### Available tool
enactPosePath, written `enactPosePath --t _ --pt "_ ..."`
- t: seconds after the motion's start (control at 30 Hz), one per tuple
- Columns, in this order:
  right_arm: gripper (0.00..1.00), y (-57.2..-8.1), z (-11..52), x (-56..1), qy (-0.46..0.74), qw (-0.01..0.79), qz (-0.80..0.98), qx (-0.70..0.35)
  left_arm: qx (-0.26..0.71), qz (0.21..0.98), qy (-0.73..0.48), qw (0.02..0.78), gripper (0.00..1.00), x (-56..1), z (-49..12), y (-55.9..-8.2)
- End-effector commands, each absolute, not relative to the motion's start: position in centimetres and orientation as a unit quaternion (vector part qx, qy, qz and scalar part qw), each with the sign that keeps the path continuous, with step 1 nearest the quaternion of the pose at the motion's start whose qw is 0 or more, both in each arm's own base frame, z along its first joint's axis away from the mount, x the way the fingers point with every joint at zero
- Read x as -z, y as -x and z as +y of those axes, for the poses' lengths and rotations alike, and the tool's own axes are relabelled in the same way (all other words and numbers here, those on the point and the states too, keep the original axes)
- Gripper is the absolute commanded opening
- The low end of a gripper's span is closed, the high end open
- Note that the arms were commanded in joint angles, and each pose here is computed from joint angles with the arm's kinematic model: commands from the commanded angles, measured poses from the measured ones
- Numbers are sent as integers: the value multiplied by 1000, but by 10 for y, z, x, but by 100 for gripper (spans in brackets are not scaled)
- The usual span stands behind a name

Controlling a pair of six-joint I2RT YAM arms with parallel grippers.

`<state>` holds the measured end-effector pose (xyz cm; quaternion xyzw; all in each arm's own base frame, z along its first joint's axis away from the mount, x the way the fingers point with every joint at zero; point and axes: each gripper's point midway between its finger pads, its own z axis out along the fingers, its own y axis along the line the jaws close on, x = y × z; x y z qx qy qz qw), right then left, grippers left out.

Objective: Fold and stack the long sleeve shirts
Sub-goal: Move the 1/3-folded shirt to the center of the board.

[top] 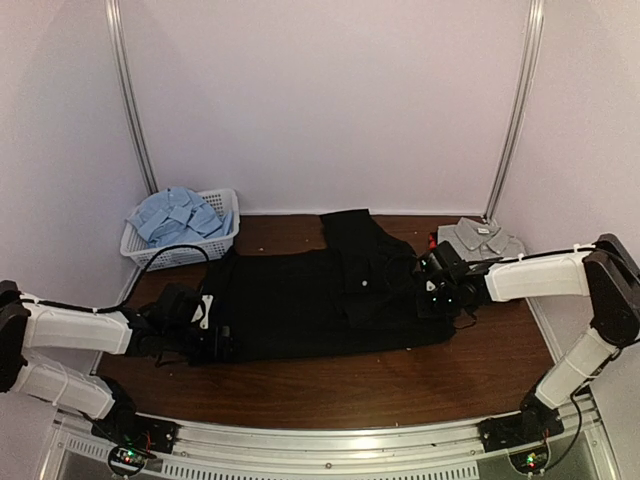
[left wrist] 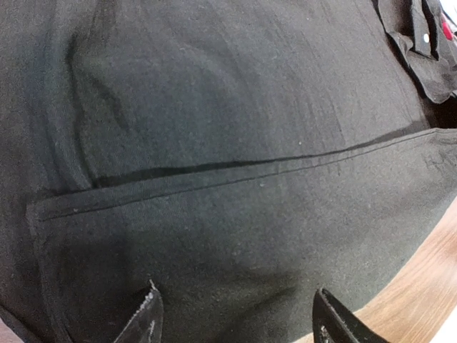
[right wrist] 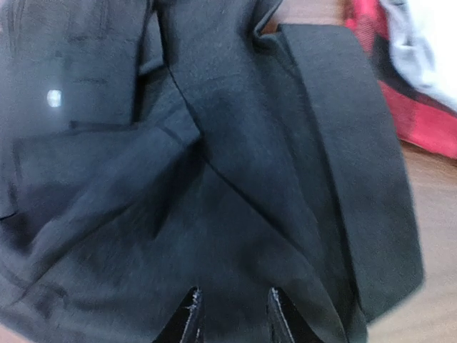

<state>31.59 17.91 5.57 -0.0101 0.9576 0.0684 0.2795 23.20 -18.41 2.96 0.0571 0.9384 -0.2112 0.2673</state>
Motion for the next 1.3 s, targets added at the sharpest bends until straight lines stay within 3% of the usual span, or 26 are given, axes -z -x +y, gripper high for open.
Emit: enactPosePath --t 0.0,0.33,0.87,1.0,1.17,1.27 --pt "31 -333 189 -47 33 287 955 -71 191 943 -63 264 74 -26 -178 -231" --pt "31 -248 150 29 -22 149 988 -36 185 955 -55 227 74 -17 -172 -215" --pt "32 -147 157 -3 -24 129 991 -17 170 965 11 197 73 1 -147 -168" --pt "35 -155 160 -39 -24 174 984 -25 183 955 31 233 73 -19 -144 -171" --pt "48 -205 184 -110 0 299 953 -54 210 924 23 320 76 -76 -154 -199" --pt "55 -236 204 -133 18 334 939 -77 201 913 4 354 83 -100 -160 -215"
